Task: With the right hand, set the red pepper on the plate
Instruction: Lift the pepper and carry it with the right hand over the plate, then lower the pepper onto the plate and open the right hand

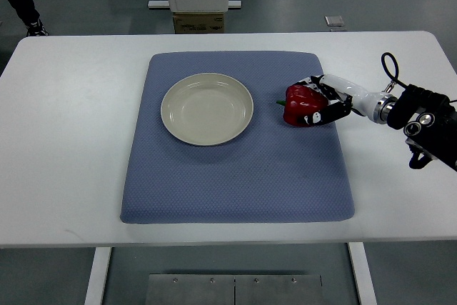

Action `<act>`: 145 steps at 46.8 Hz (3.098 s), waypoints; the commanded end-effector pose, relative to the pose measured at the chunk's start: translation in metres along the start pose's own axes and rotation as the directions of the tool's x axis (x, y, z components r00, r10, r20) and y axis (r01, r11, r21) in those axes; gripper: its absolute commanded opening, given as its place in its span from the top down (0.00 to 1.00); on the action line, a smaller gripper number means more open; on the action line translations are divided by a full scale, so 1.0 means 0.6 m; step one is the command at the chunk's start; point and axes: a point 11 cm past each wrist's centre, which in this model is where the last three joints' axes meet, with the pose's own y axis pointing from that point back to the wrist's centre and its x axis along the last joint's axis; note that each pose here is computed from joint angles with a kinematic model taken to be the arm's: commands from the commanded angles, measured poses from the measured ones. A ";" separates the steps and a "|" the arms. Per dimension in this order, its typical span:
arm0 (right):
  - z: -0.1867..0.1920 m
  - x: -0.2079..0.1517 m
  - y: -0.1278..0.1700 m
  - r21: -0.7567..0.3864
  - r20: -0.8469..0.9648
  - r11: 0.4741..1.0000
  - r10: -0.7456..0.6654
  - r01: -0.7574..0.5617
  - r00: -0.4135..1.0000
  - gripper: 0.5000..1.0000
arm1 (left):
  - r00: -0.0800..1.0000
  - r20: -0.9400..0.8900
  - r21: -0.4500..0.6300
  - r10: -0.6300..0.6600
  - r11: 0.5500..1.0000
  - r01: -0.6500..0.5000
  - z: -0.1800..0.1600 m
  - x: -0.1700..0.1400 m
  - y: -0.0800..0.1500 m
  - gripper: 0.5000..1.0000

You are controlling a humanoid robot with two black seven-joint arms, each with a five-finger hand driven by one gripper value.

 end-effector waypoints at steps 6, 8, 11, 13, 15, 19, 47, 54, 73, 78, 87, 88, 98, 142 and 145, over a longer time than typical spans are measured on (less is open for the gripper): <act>-0.026 0.020 -0.006 0.029 -0.005 0.998 0.048 -0.048 0.999 1.00 | 1.000 0.001 0.000 0.000 1.000 0.000 0.000 0.000 0.000 0.00; -0.034 0.024 -0.008 0.036 -0.007 0.998 0.051 -0.051 0.999 1.00 | 1.000 -0.001 0.000 0.000 1.000 0.000 0.000 0.000 0.000 0.00; -0.045 0.028 -0.011 0.045 -0.011 0.998 0.053 -0.053 0.999 1.00 | 1.000 -0.001 0.000 0.000 1.000 0.000 0.000 0.000 0.000 0.00; -0.053 0.029 -0.015 0.053 -0.014 0.997 0.053 -0.052 0.998 1.00 | 1.000 0.001 0.000 0.000 1.000 0.000 0.000 0.000 0.000 0.00; -0.063 0.027 -0.020 0.062 -0.015 0.997 0.050 -0.049 0.999 1.00 | 1.000 -0.001 0.000 0.000 1.000 0.000 0.000 0.000 0.000 0.00; -0.089 0.021 -0.033 0.082 -0.020 0.996 0.040 -0.039 0.999 1.00 | 1.000 0.001 0.000 0.000 1.000 0.000 0.000 0.000 0.000 0.00; -0.221 -0.087 -0.109 0.179 -0.050 0.980 -0.082 0.090 0.995 1.00 | 1.000 0.001 0.000 0.000 1.000 0.000 0.000 0.000 0.000 0.00; -0.240 -0.122 -0.117 0.205 -0.062 0.970 -0.123 0.133 0.990 1.00 | 1.000 0.001 0.000 0.000 1.000 0.000 0.000 0.000 0.000 0.00; -0.261 -0.178 -0.126 0.238 -0.070 0.951 -0.186 0.198 0.980 1.00 | 1.000 0.001 0.000 0.000 1.000 0.000 0.000 0.000 0.000 0.00; -0.251 -0.178 -0.127 0.215 -0.066 0.958 -0.182 0.192 0.981 1.00 | 1.000 0.001 0.000 0.000 1.000 0.000 0.000 0.000 0.000 0.00; -0.237 -0.174 -0.130 0.168 -0.054 0.971 -0.163 0.170 0.985 1.00 | 1.000 -0.001 0.000 0.000 1.000 0.000 0.000 0.000 0.000 0.00; -0.234 -0.176 -0.130 0.163 -0.049 0.972 -0.163 0.169 0.985 1.00 | 1.000 -0.001 0.000 0.000 1.000 0.000 0.000 0.000 0.000 0.00; -0.223 -0.174 -0.131 0.131 -0.013 0.982 -0.137 0.137 0.991 1.00 | 1.000 -0.001 0.000 0.000 1.000 0.000 0.000 0.000 0.000 0.00; -0.214 -0.179 -0.129 0.142 0.081 0.982 -0.140 0.127 0.987 0.02 | 1.000 0.001 0.000 0.000 1.000 0.000 0.000 0.000 0.000 0.00; -0.220 -0.173 -0.128 0.154 0.109 0.981 -0.135 0.118 0.985 0.02 | 1.000 -0.001 0.000 0.000 1.000 0.000 0.000 0.000 0.000 0.00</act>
